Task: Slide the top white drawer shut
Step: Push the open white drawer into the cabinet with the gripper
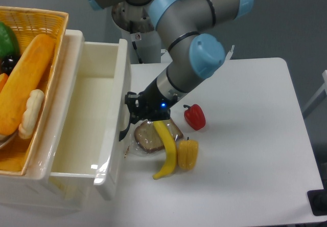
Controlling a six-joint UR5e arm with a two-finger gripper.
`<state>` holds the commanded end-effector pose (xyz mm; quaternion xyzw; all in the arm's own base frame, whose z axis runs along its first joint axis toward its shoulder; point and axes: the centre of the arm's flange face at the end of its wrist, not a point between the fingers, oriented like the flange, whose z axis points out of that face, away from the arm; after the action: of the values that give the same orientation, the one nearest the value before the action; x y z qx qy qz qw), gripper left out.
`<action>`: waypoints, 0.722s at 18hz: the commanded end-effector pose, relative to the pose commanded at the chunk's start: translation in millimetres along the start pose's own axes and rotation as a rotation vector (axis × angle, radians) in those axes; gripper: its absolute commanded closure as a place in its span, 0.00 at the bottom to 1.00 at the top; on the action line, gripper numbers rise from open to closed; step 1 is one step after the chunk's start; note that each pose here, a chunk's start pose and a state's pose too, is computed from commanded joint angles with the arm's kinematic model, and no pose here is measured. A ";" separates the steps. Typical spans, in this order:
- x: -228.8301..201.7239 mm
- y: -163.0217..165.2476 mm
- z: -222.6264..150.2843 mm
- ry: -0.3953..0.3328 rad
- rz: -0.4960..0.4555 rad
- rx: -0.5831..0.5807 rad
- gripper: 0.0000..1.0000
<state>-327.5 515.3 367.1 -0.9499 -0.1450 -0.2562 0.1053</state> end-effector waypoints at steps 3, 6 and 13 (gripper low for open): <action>12.0 -2.8 6.8 0.001 0.006 -0.012 1.00; 26.0 -6.7 14.7 0.000 0.001 -0.022 1.00; 53.2 -15.0 29.3 -0.032 0.013 -0.033 1.00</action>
<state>-275.1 549.1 371.8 -0.9564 -0.1364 -0.2427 0.0887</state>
